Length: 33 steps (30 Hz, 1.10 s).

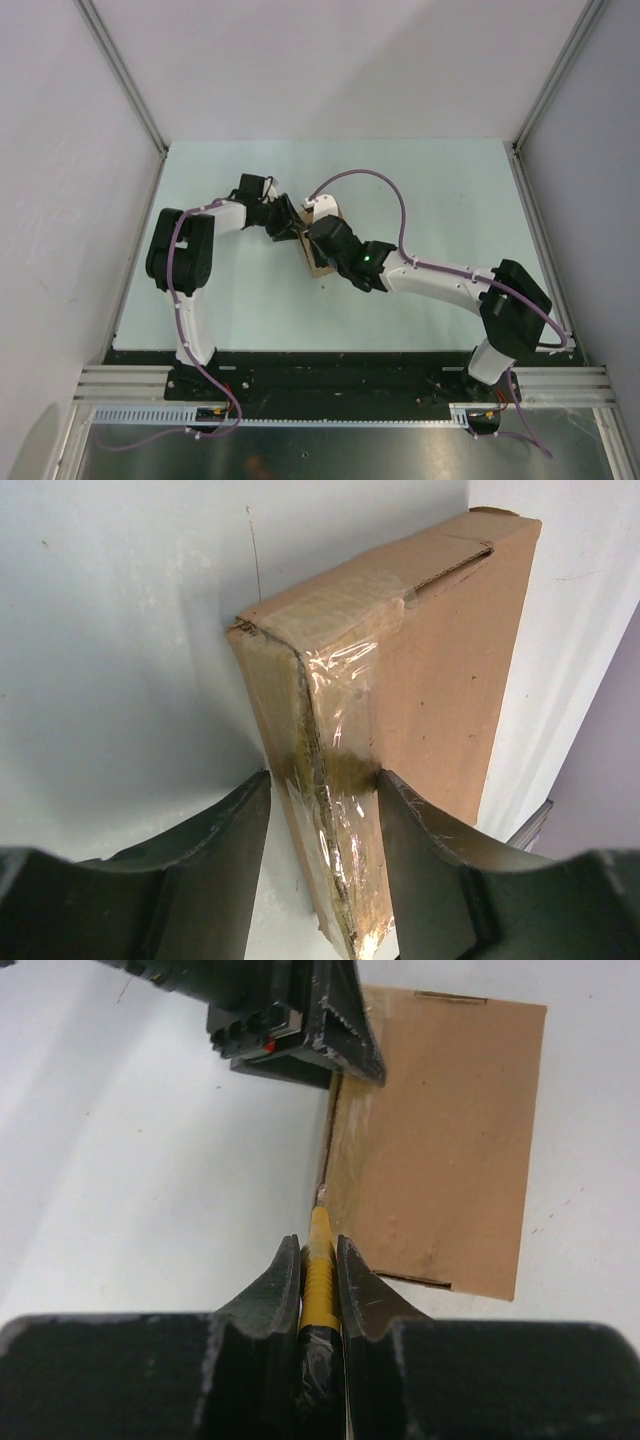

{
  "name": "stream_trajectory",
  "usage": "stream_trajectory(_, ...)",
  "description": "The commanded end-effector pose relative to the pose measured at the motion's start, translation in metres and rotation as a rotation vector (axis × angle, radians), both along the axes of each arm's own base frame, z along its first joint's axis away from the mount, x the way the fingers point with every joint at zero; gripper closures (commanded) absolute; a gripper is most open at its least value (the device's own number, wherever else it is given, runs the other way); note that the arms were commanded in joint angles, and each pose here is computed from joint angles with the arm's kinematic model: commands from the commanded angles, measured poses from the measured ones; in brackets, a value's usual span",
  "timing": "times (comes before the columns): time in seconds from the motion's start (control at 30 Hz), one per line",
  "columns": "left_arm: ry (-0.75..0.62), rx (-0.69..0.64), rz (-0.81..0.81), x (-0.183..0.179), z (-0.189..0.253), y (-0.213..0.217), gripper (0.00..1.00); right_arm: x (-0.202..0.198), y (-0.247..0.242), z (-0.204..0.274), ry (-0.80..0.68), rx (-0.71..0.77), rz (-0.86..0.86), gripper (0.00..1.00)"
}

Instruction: Unpack the express box

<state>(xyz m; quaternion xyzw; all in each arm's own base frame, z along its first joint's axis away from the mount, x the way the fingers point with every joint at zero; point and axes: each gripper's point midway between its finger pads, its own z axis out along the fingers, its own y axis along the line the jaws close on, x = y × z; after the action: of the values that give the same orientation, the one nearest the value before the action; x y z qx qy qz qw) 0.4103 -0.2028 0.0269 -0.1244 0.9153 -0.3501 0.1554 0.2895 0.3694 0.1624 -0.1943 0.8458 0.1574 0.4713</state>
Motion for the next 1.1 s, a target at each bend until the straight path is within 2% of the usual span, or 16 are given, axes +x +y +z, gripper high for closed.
stream_trajectory(0.0,0.113,0.142,0.021,-0.027,-0.04,0.026,0.44,0.019,0.009,0.01,-0.034,0.055,-0.01,1.0)
stream_trajectory(0.17,0.102,0.159,0.01,-0.03,-0.04,0.028,0.39,0.029,0.019,0.007,-0.037,0.073,-0.005,1.0)
stream_trajectory(0.37,0.122,0.156,0.006,-0.036,-0.044,0.027,0.39,0.035,0.027,0.003,-0.039,0.078,0.002,1.0)
stream_trajectory(1.07,0.129,0.162,0.003,-0.037,-0.046,0.027,0.45,0.046,0.026,-0.013,-0.029,0.049,-0.018,1.0)
